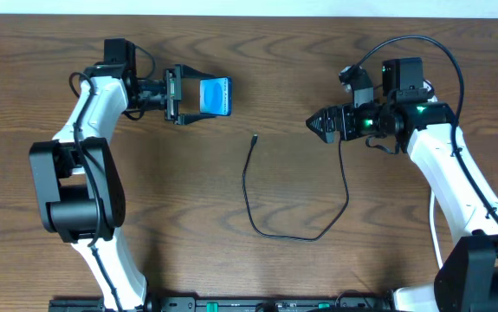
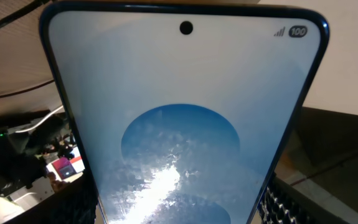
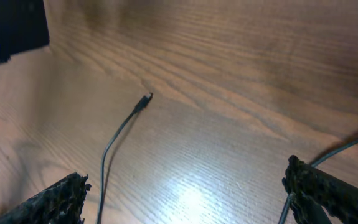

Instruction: Plug charger to phone and switch on socket

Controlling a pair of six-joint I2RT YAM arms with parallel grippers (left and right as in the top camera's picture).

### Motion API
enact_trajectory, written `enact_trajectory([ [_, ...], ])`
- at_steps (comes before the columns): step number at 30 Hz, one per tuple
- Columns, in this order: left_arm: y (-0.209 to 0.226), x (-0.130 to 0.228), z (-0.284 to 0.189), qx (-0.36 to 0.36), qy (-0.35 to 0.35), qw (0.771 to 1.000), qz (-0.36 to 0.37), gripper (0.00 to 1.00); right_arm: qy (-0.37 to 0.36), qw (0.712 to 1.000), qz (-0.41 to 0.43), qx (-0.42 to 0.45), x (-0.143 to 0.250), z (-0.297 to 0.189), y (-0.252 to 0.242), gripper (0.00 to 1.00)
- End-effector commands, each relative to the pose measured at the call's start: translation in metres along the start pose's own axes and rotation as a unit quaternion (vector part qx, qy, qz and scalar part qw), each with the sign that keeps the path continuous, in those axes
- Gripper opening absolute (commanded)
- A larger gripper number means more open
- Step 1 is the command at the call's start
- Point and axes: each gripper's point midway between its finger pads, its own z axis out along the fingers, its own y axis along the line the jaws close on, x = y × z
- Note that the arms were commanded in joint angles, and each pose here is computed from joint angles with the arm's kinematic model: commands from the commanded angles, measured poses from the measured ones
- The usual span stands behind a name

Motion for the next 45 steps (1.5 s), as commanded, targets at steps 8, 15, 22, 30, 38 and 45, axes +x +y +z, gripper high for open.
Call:
enact_trajectory([
  [8, -0.009, 0.019, 0.006, -0.004, 0.004, 1.0, 0.005, 0.64, -0.029, 0.99, 0.127, 0.061, -0.014, -0.004, -0.017, 0.97],
  [15, -0.005, 0.031, 0.019, -0.017, 0.027, 0.999, -0.041, 0.64, -0.03, 0.988, 0.138, 0.063, -0.014, -0.004, -0.019, 0.94],
  [22, -0.004, 0.035, 0.022, -0.019, 0.035, 0.998, -0.04, 0.64, -0.034, 0.987, 0.137, 0.07, -0.016, -0.005, -0.021, 0.95],
  [30, 0.0, 0.015, 0.025, -0.03, -0.026, 0.999, -0.037, 0.64, -0.033, 0.987, 0.144, 0.067, -0.015, -0.004, -0.019, 0.93],
  [38, 0.007, -0.028, 0.017, -0.052, -0.152, 0.987, -0.009, 0.64, -0.034, 0.994, 0.101, 0.018, -0.022, 0.012, 0.024, 0.89],
  [45, 0.01, -0.042, 0.012, -0.059, -0.196, 0.979, -0.007, 0.64, -0.053, 0.994, 0.094, -0.028, -0.034, 0.03, 0.075, 0.82],
])
